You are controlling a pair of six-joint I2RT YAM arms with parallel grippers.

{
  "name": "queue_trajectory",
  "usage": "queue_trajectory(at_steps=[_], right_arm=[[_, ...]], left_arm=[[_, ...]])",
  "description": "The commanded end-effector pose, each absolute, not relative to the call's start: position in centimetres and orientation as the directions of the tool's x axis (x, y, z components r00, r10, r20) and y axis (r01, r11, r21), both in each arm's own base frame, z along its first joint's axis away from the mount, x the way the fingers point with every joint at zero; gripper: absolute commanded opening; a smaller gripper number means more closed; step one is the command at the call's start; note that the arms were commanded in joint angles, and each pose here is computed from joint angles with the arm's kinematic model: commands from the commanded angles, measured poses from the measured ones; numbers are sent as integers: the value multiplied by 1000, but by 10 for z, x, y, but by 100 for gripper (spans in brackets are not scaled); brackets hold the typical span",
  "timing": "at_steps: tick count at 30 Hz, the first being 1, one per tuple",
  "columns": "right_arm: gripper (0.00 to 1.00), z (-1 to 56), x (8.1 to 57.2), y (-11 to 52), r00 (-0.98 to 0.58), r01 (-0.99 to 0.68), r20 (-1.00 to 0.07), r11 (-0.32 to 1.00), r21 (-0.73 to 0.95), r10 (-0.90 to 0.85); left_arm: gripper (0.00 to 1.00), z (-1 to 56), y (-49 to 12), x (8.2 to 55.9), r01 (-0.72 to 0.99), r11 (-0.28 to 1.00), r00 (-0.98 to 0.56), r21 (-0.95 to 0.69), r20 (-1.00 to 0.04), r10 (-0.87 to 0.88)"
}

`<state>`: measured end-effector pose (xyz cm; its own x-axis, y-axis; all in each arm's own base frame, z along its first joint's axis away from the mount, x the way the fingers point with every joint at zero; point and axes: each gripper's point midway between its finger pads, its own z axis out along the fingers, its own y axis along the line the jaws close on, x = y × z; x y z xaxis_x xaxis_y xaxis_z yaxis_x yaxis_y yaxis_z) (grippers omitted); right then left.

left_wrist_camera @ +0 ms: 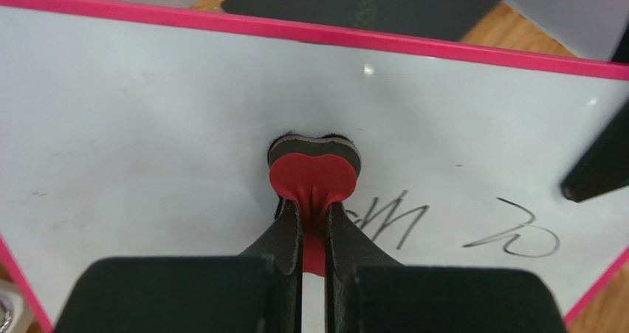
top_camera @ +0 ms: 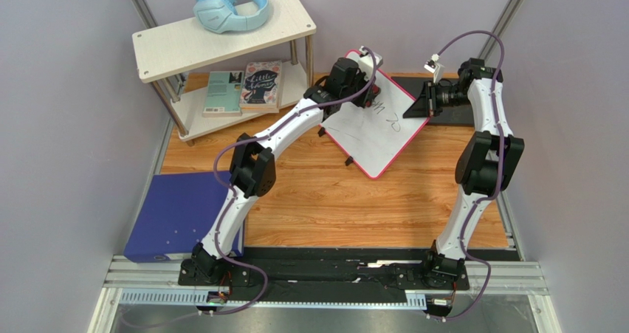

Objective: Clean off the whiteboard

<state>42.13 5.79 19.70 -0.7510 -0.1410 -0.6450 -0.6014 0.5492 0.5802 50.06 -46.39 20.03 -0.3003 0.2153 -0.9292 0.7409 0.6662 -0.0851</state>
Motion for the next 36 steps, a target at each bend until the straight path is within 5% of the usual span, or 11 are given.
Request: queue_trajectory(at_steps=[1, 7, 19, 27, 36], right_arm=[[0, 182, 388, 96, -650, -755, -656, 431, 495, -384], [0, 181, 388, 96, -653, -752, -652, 432, 498, -385], [0, 181, 387, 97, -654, -751, -653, 428, 503, -382], [0, 182, 386, 97, -654, -751, -655, 425, 505, -379], [0, 183, 387, 98, -657, -749, -656, 422, 511, -371]], left_arm=[[0, 156, -527, 412, 885, 427, -344, -188, -881, 326], [0, 155, -512, 432, 854, 500, -341, -146, -882, 326], [0, 146, -391, 526, 563, 805, -499, -189, -854, 149], [0, 156, -429, 508, 629, 747, -469, -216, -871, 144], [0, 155, -516, 435, 766, 603, -420, -225, -884, 205]])
